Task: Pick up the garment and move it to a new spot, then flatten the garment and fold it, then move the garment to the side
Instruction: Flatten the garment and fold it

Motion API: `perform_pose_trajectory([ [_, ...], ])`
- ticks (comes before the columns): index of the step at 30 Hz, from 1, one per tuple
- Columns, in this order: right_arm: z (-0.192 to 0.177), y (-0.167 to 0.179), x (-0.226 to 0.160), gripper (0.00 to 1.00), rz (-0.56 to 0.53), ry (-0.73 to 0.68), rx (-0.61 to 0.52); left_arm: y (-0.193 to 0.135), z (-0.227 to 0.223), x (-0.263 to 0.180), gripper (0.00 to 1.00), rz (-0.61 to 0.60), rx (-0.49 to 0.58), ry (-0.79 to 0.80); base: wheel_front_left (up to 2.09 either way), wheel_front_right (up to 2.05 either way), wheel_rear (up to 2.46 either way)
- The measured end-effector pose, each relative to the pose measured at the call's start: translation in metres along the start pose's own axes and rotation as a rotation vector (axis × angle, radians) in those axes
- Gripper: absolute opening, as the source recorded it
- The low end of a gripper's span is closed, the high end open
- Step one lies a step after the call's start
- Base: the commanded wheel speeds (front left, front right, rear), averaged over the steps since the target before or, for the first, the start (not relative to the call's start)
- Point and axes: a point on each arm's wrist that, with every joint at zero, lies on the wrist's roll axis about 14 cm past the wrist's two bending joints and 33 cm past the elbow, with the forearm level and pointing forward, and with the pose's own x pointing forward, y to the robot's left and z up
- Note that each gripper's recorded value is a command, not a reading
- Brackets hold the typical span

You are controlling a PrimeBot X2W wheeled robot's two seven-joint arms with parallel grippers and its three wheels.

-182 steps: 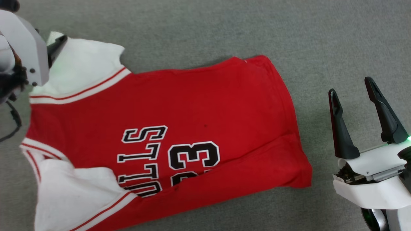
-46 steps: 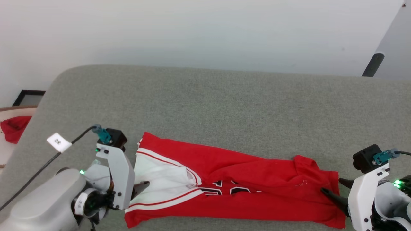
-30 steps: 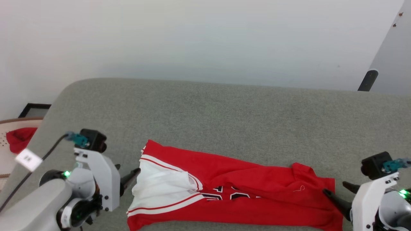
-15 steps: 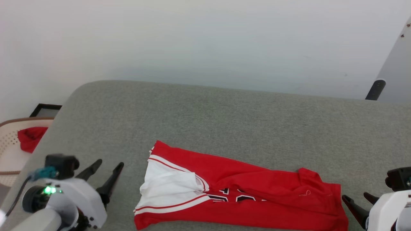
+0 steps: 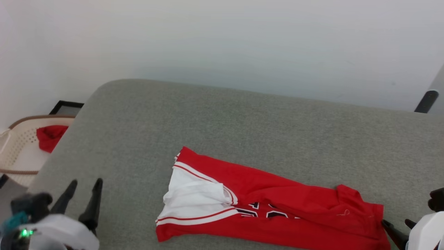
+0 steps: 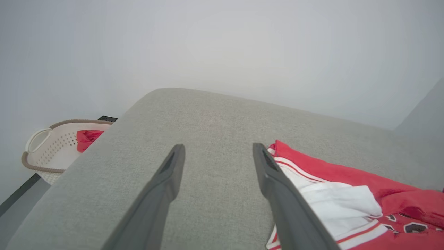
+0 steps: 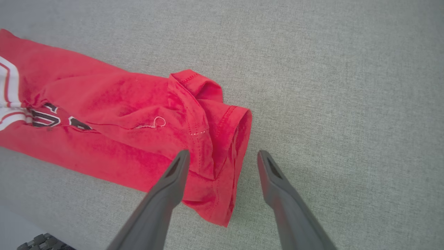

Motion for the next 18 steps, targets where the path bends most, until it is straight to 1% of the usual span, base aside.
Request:
perform_pose_trajectory([
  [7,-0.006,-0.005,0.011,1.00,-0.015,0.080,-0.012,0.019,-0.022,-0.022,1.00,0.096,-0.058,-0.006,0.00,0.00,0.00],
  [14,-0.009,-0.006,0.032,1.00,-0.011,0.170,-0.010,0.023,-0.039,-0.027,1.00,0.130,-0.093,0.005,0.00,0.00,0.00],
  [18,-0.018,-0.003,0.049,1.00,0.005,0.250,-0.005,0.025,-0.046,-0.026,1.00,0.150,-0.103,0.012,0.00,0.00,0.00],
])
